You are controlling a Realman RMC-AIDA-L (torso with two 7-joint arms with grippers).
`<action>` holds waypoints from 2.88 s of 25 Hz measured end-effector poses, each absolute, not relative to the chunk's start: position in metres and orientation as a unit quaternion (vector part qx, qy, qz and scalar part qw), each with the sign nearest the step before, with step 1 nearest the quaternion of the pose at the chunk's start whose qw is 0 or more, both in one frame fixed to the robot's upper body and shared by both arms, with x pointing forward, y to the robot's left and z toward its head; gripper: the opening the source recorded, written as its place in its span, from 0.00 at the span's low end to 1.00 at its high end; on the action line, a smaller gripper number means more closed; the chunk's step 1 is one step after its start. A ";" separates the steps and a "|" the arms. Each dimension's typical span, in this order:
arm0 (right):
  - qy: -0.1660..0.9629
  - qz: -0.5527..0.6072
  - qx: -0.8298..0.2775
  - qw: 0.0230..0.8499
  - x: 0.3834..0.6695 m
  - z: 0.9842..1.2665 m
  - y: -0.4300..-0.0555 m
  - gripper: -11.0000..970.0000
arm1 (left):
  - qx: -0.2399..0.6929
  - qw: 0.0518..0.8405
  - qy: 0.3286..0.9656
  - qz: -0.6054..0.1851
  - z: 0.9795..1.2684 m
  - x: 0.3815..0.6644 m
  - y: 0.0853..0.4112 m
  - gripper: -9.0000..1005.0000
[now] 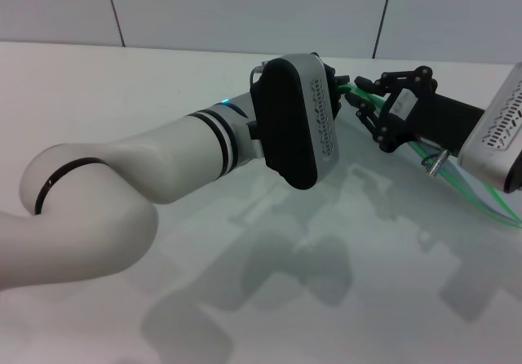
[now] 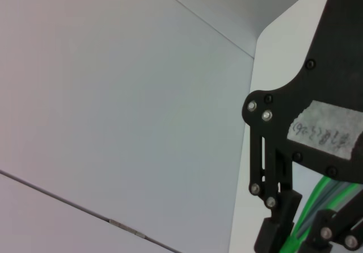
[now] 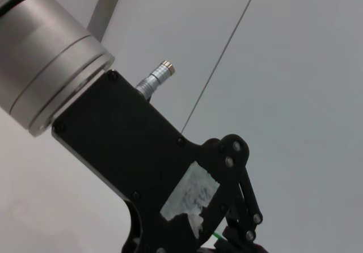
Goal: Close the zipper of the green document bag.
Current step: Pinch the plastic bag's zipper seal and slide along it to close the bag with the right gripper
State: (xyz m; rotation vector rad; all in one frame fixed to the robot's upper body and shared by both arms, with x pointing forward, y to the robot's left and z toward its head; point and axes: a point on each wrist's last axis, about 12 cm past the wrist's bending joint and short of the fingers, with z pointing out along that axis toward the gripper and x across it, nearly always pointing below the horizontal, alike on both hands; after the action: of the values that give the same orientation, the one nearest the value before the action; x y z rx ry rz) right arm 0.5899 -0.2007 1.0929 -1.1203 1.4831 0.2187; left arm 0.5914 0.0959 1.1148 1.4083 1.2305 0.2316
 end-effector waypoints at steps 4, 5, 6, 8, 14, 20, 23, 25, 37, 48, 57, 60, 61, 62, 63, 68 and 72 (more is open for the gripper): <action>0.638 0.094 -0.482 0.593 0.590 1.093 -0.200 0.19 | 0.605 0.588 0.528 0.099 1.115 0.592 0.096 0.03; 0.638 0.095 -0.482 0.593 0.591 1.093 -0.200 0.19 | 0.605 0.588 0.528 0.099 1.115 0.592 0.096 0.03; 0.638 0.096 -0.481 0.594 0.591 1.094 -0.200 0.19 | 0.605 0.588 0.528 0.099 1.115 0.592 0.095 0.03; 0.639 0.100 -0.475 0.597 0.591 1.094 -0.199 0.18 | 0.605 0.588 0.528 0.099 1.115 0.591 0.095 0.03; 0.639 0.105 -0.470 0.599 0.592 1.095 -0.200 0.15 | 0.606 0.587 0.528 0.100 1.114 0.592 0.095 0.04; 0.643 0.105 -0.471 0.594 0.592 1.091 -0.200 0.12 | 0.606 0.586 0.529 0.100 1.113 0.592 0.096 0.04; 0.644 0.106 -0.474 0.591 0.593 1.090 -0.199 0.11 | 0.606 0.585 0.529 0.101 1.113 0.592 0.096 0.04; 0.643 0.108 -0.478 0.589 0.592 1.089 -0.198 0.13 | 0.606 0.585 0.530 0.101 1.113 0.592 0.096 0.04; 0.645 0.101 -0.476 0.589 0.595 1.090 -0.195 0.25 | 0.605 0.585 0.532 0.100 1.112 0.592 0.097 0.05; 0.652 0.093 -0.470 0.587 0.596 1.088 -0.198 0.27 | 0.604 0.586 0.531 0.100 1.113 0.592 0.097 0.06; 0.654 0.091 -0.468 0.587 0.596 1.088 -0.200 0.21 | 0.603 0.586 0.532 0.101 1.113 0.592 0.098 0.07; 0.654 0.091 -0.468 0.587 0.596 1.088 -0.200 0.17 | 0.603 0.586 0.532 0.101 1.114 0.592 0.098 0.07; 0.654 0.091 -0.468 0.588 0.596 1.088 -0.200 0.16 | 0.603 0.586 0.532 0.101 1.114 0.592 0.098 0.08; 0.654 0.091 -0.468 0.588 0.596 1.088 -0.200 0.16 | 0.603 0.586 0.532 0.101 1.114 0.592 0.098 0.08; 0.654 0.091 -0.468 0.588 0.596 1.088 -0.200 0.15 | 0.603 0.586 0.532 0.101 1.113 0.592 0.098 0.08; 0.652 0.092 -0.470 0.587 0.595 1.088 -0.198 0.12 | 0.603 0.585 0.532 0.102 1.113 0.592 0.099 0.08; 0.651 0.093 -0.472 0.587 0.595 1.088 -0.197 0.11 | 0.604 0.585 0.532 0.102 1.113 0.592 0.099 0.08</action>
State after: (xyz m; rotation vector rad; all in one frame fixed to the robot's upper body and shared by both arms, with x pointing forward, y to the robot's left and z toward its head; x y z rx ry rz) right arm 0.5950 -0.1974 1.0884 -1.0988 1.5171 0.2161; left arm 0.5924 0.0987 1.1127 1.4085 1.2415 0.2379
